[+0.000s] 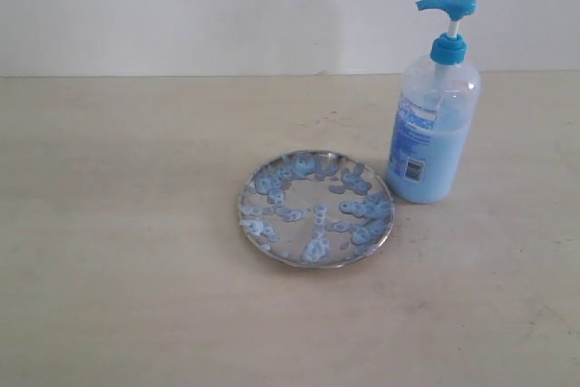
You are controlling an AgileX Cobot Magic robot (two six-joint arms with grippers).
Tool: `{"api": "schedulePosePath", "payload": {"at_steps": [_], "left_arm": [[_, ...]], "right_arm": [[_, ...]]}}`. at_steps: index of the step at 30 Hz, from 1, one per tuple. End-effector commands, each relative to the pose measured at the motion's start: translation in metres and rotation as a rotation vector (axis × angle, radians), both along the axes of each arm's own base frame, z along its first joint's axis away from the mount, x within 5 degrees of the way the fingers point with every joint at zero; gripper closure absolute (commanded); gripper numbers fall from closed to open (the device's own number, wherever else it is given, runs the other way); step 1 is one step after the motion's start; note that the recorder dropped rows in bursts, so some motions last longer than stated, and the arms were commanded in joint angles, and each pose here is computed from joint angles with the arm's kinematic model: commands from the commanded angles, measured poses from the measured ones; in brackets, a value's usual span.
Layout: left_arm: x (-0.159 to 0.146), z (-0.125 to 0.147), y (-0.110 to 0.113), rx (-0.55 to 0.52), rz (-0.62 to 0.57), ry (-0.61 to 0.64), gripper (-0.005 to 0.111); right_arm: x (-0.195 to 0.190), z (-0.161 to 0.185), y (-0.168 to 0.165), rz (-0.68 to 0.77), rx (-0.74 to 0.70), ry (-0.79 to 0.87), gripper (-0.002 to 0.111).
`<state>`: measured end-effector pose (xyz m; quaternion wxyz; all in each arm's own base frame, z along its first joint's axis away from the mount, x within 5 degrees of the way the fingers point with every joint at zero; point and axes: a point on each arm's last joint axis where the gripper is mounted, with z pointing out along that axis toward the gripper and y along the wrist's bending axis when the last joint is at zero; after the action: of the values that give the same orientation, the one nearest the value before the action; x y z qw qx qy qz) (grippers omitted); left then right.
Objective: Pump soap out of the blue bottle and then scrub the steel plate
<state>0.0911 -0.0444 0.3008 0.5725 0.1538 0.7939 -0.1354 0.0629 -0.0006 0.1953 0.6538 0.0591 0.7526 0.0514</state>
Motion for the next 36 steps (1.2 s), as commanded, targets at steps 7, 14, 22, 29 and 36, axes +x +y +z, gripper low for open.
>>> {"api": "schedulePosePath", "payload": {"at_steps": [7, 14, 22, 29, 36], "left_arm": [[-0.007, -0.058, -0.005, -0.093, 0.001, 0.270, 0.103], [-0.006, -0.056, -0.008, -0.126, -0.022, 0.224, 0.103], [-0.003, -0.035, -0.017, -0.265, -0.113, 0.021, 0.103], [0.002, -0.039, -0.021, -0.257, -0.110, 0.048, 0.103], [0.027, -0.034, -0.038, -0.273, -0.052, 0.200, 0.103]], "right_arm": [[-0.004, -0.015, 0.002, -0.058, 0.372, 0.169, 0.101], [-0.005, -0.017, 0.005, -0.078, 0.554, 0.207, 0.101], [-0.005, -0.017, 0.005, -0.078, 0.554, 0.205, 0.101], [-0.005, -0.017, 0.000, -0.002, 0.023, 0.195, 0.101], [-0.003, -0.014, 0.000, 0.019, -0.102, 0.152, 0.101]]}}
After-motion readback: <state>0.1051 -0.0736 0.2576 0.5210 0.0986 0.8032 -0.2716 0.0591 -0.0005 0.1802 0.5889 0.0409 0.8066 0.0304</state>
